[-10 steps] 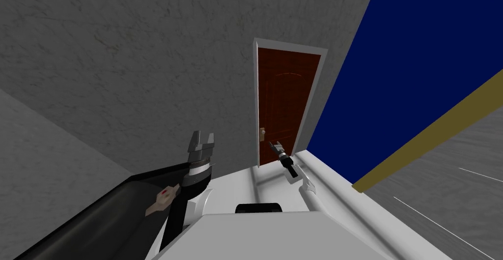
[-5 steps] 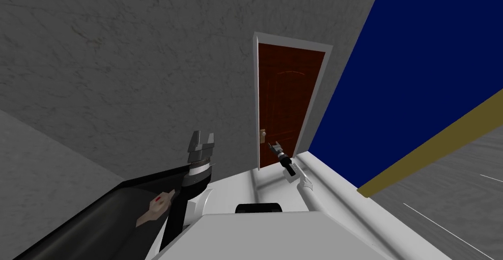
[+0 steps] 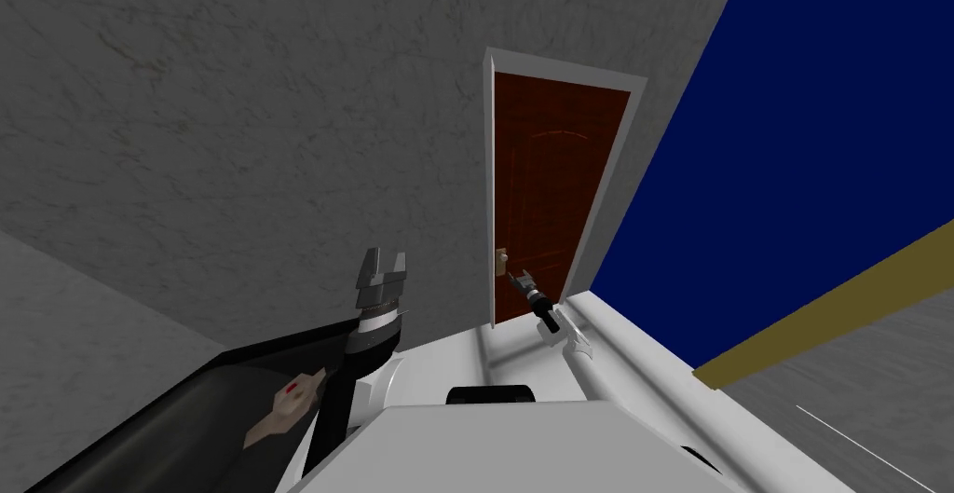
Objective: Pull the door open
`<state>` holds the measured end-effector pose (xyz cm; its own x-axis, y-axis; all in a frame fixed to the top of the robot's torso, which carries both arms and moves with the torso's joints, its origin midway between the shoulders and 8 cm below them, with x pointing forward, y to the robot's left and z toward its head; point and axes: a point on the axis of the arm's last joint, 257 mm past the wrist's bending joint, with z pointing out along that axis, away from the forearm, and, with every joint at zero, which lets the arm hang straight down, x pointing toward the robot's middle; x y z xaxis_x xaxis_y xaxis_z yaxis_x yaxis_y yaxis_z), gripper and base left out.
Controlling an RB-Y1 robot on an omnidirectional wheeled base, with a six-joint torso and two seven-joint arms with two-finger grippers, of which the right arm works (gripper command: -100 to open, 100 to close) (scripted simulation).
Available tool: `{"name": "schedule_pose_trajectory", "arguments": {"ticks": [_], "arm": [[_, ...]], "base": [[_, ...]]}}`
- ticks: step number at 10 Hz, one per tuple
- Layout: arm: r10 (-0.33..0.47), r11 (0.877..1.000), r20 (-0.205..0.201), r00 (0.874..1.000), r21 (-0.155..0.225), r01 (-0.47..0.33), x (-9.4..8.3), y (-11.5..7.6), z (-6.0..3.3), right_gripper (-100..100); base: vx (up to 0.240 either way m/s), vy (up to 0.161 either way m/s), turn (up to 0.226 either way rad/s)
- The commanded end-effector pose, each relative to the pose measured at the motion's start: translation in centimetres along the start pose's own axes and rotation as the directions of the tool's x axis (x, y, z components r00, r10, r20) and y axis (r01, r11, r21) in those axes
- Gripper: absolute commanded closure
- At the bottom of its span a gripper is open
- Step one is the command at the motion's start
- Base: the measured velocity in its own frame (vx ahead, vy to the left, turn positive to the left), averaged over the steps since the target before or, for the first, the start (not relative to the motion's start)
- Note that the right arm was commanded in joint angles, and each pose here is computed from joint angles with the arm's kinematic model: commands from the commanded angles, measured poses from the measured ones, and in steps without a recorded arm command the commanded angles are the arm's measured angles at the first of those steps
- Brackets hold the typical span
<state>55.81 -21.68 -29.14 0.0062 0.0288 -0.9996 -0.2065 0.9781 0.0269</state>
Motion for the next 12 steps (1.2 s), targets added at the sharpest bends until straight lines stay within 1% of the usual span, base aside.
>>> {"name": "schedule_pose_trajectory", "arguments": {"ticks": [1, 5, 6, 7, 8, 9, 12], "arm": [[0.001, 1.0, 0.0, 1.0, 0.011, -0.001, 0.1, -1.1, -0.33, -100], [0.001, 0.998, -0.002, 1.0, 0.061, 0.0, 0.3, -6.2, -1.98, -100], [0.0, 0.997, -0.001, 1.0, 0.071, 0.0, 0.3, -7.2, -2.35, -100], [0.0, 0.997, -0.001, 1.0, 0.079, 0.0, 0.2, -8.0, -2.64, -100], [0.001, 0.997, -0.002, 1.0, 0.074, -0.001, 0.2, -7.4, -2.31, -100], [0.001, 0.997, -0.002, 1.0, 0.074, -0.001, 0.2, -7.4, -2.31, 100], [0.001, 0.997, -0.002, 1.0, 0.074, -0.001, 0.2, -7.4, -2.31, 100]], "base": [[0.184, 0.054, 0.103], [0.199, 0.133, 0.123], [0.229, 0.082, 0.077], [0.216, 0.077, 0.091], [0.084, 0.037, 0.013], [-0.007, -0.009, -0.027], [-0.023, -0.017, 0.005]]}}
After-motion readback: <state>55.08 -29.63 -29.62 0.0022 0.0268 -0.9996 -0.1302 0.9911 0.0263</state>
